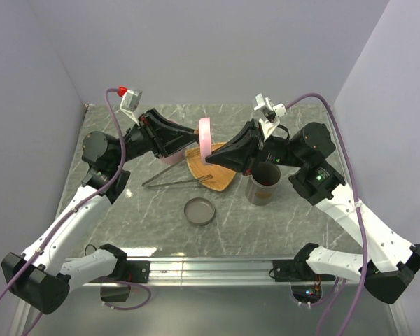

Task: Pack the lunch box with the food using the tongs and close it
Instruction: Pick up the box lid from the center of the board, then close the box lid on the packing box.

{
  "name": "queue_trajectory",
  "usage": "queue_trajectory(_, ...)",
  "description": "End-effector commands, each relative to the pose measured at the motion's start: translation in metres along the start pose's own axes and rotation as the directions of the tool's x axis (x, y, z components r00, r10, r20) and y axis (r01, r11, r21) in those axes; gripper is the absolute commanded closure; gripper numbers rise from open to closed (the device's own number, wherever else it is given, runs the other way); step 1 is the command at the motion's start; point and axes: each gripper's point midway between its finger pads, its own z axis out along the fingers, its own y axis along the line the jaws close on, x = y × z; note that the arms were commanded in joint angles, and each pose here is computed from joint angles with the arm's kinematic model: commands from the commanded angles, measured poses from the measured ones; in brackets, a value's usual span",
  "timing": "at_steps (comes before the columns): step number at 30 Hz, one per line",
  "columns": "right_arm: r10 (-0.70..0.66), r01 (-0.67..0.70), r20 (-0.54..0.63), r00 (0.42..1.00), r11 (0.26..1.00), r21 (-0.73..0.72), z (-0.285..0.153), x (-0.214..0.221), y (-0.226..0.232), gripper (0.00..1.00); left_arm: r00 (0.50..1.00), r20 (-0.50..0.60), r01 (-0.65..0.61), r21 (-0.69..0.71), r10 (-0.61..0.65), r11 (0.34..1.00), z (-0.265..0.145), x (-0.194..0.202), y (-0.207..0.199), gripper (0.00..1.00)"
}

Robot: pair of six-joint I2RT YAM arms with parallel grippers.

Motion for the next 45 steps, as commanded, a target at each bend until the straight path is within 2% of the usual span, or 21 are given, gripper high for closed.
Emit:
queue_trajectory(1,-0.092,0.095,0.074,0.993,0.995,-0.039,0.001,-0.032,0.018,1.0,0.998,0.023,-0.053,0.044,0.052,0.998,0.004,-0.012,-0.018,0.71)
queue_trajectory(5,-0.094,0.096,0.077,0.993,0.995,-0.03,0.001,-0.032,0.018,1.0,0.999,0.011,-0.047,0.041,0.047,0.998,0.004,-0.008,-0.017,0.82)
queue_trajectory(9,-0.088,0.088,0.086,0.992,0.996,0.001,0.0,-0.034,0.013,1.0,1.0,0.004,-0.023,0.008,0.023,1.0,0.002,-0.003,-0.009,0.98)
queue_trajectory(14,-0.082,0.078,0.085,0.993,0.996,0.051,-0.001,-0.034,0.004,1.0,1.0,-0.008,-0.021,0.007,0.021,1.0,0.0,0.0,-0.007,0.99)
queue_trajectory(21,-0.064,0.05,0.098,0.993,0.989,0.14,-0.007,-0.039,-0.015,0.67,1.0,0.009,-0.018,-0.04,0.019,0.999,-0.01,-0.012,0.005,0.99)
queue_trajectory(25,-0.043,0.024,0.092,0.995,0.98,0.199,-0.013,-0.036,-0.03,0.54,1.0,-0.01,-0.018,-0.086,0.018,0.996,-0.016,-0.016,0.018,0.99)
queue_trajectory(27,-0.034,0.014,0.086,0.996,0.973,0.232,-0.017,-0.035,-0.038,0.43,0.999,-0.031,-0.022,-0.124,0.019,0.992,-0.02,-0.017,0.027,0.99)
queue_trajectory(28,-0.029,0.008,0.076,0.997,0.966,0.26,-0.02,-0.033,-0.044,0.41,0.997,-0.044,-0.076,-0.145,0.071,0.987,-0.021,-0.019,0.033,0.99)
queue_trajectory(29,-0.03,0.009,0.072,0.997,0.961,0.278,-0.022,-0.032,-0.048,0.37,0.996,-0.087,-0.031,-0.223,0.012,0.974,-0.026,-0.009,0.053,0.99)
queue_trajectory(30,-0.033,0.012,0.062,0.998,0.947,0.321,-0.027,-0.032,-0.057,0.32,0.987,-0.107,-0.142,-0.242,0.12,0.96,-0.024,-0.021,0.055,0.99)
queue_trajectory(31,-0.045,0.022,0.06,0.997,0.944,0.33,-0.029,-0.034,-0.059,0.3,0.991,-0.119,-0.098,-0.288,0.066,0.953,-0.025,-0.02,0.062,0.99)
queue_trajectory(32,-0.029,0.011,0.045,0.999,0.933,0.359,-0.033,-0.03,-0.066,0.29,0.98,-0.195,-0.11,-0.383,0.036,0.917,-0.033,-0.006,0.092,0.99)
queue_trajectory(33,-0.026,0.01,0.038,0.999,0.928,0.372,-0.035,-0.031,-0.07,0.26,0.978,-0.195,-0.154,-0.442,0.073,0.884,-0.032,-0.023,0.096,0.99)
queue_trajectory(35,-0.013,0.012,-0.001,1.0,0.908,0.419,-0.043,-0.027,-0.084,0.21,0.948,-0.302,-0.249,-0.51,0.099,0.823,-0.038,-0.022,0.134,0.99)
queue_trajectory(36,0.004,0.007,-0.023,1.0,0.899,0.437,-0.044,-0.021,-0.092,0.2,0.94,-0.328,-0.277,-0.581,0.091,0.765,-0.047,-0.031,0.139,0.99)
queue_trajectory(37,0.021,0.005,-0.051,0.998,0.889,0.459,-0.05,-0.016,-0.098,0.2,0.913,-0.383,-0.356,-0.585,0.138,0.729,-0.052,-0.036,0.149,0.99)
queue_trajectory(38,0.024,0.008,-0.063,0.998,0.891,0.453,-0.052,-0.017,-0.099,0.06,0.897,-0.417,-0.391,-0.598,0.145,0.7,-0.05,-0.045,0.159,0.99)
queue_trajectory(40,0.041,0.009,-0.096,0.995,0.879,0.477,-0.058,-0.01,-0.107,0.04,0.853,-0.514,-0.457,-0.648,0.093,0.609,-0.07,-0.041,0.183,1.0)
queue_trajectory(42,0.035,0.023,-0.108,0.994,0.867,0.497,-0.065,-0.011,-0.112,0.01,0.825,-0.561,-0.496,-0.667,0.062,0.557,-0.074,-0.048,0.209,1.0)
queue_trajectory(44,0.037,0.032,-0.123,0.992,0.856,0.515,-0.072,-0.006,-0.12,0.01,0.764,-0.644,-0.552,-0.67,-0.02,0.496,-0.091,-0.038,0.241,1.0)
queue_trajectory(45,0.038,0.032,-0.125,0.991,0.854,0.52,-0.074,-0.005,-0.122,0.01,0.755,-0.656,-0.577,-0.664,-0.001,0.476,-0.089,-0.049,0.243,1.0)
